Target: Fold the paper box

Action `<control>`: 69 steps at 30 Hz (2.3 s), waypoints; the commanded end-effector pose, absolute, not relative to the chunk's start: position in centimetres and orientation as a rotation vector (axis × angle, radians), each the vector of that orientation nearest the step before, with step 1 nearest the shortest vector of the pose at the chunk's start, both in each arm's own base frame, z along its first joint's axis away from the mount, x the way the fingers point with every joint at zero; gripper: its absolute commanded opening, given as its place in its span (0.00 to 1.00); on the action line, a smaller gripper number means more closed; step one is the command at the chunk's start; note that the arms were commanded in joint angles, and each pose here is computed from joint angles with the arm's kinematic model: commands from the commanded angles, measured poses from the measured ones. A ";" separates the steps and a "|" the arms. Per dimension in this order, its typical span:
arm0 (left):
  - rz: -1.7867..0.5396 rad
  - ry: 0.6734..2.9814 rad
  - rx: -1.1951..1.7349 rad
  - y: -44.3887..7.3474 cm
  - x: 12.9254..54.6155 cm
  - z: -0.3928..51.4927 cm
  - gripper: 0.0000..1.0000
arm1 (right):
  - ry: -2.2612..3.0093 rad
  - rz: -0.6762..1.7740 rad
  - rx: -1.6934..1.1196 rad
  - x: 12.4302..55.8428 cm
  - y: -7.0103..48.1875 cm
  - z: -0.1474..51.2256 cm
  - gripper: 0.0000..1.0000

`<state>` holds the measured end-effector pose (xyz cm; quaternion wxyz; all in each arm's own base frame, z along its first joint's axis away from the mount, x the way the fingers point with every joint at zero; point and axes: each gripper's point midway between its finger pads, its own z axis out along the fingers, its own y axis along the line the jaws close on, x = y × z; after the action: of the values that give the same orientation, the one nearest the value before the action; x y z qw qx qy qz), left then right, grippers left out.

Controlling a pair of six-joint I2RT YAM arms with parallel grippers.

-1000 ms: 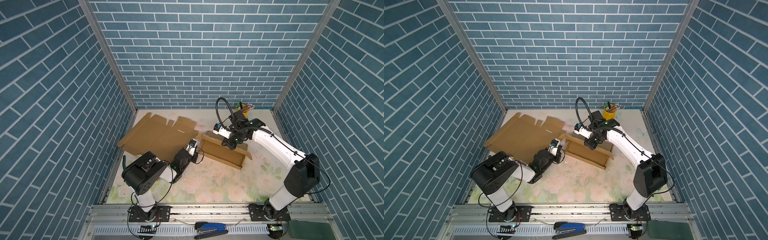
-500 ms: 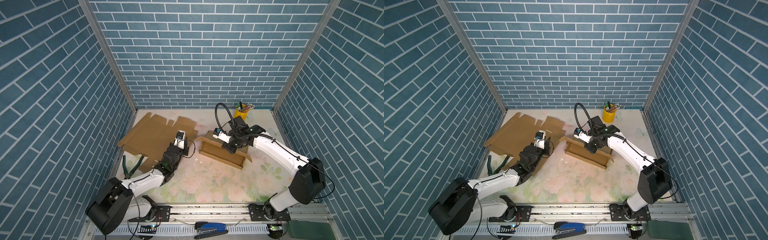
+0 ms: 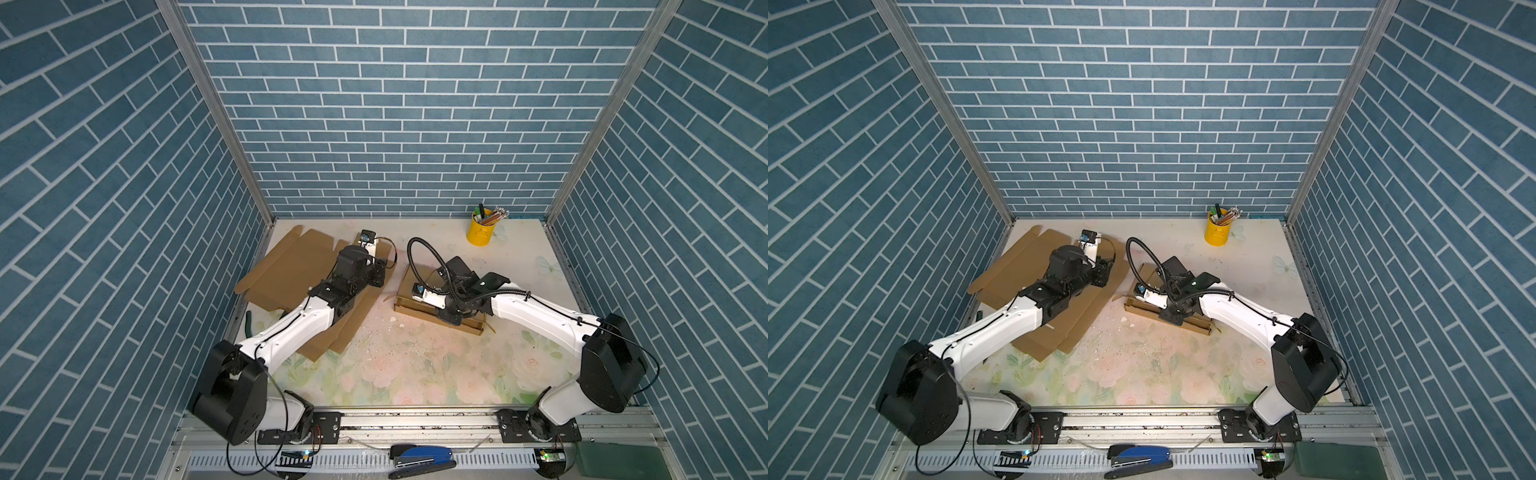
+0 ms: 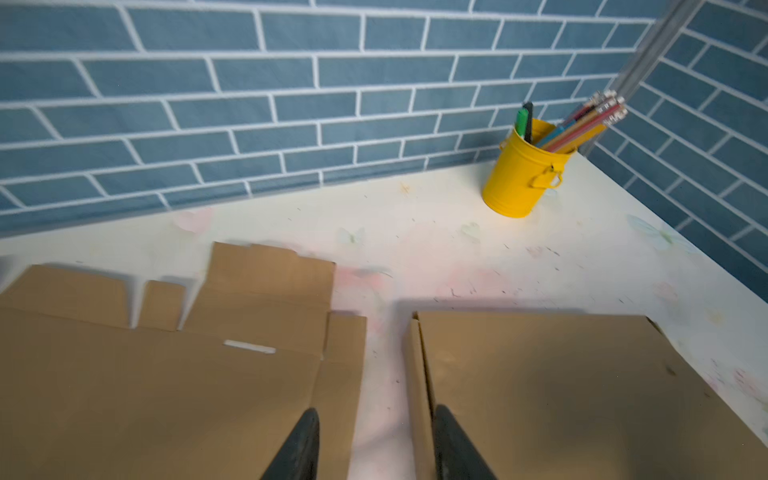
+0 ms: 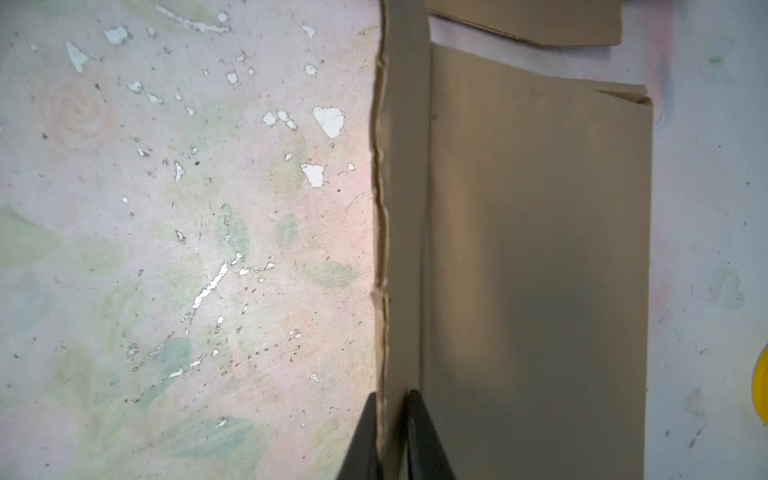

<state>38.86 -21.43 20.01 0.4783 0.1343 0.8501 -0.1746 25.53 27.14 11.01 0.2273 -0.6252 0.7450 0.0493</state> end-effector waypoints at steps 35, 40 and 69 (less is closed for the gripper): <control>-0.722 2.550 0.408 -25.3 36.2 5.7 0.58 | 2.720 0.451 0.279 27.6 11.5 8.3 0.55; -0.761 2.558 0.367 -25.6 35.9 5.0 0.54 | 2.733 0.490 0.293 28.6 12.2 6.7 0.57; -0.925 2.544 0.298 -25.9 40.1 5.6 0.65 | 2.546 0.977 0.462 30.9 10.4 7.8 0.79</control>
<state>40.52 -25.65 6.99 0.2375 0.0955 0.9071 -0.3341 31.23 9.71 7.55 0.1924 0.1478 0.9258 0.2900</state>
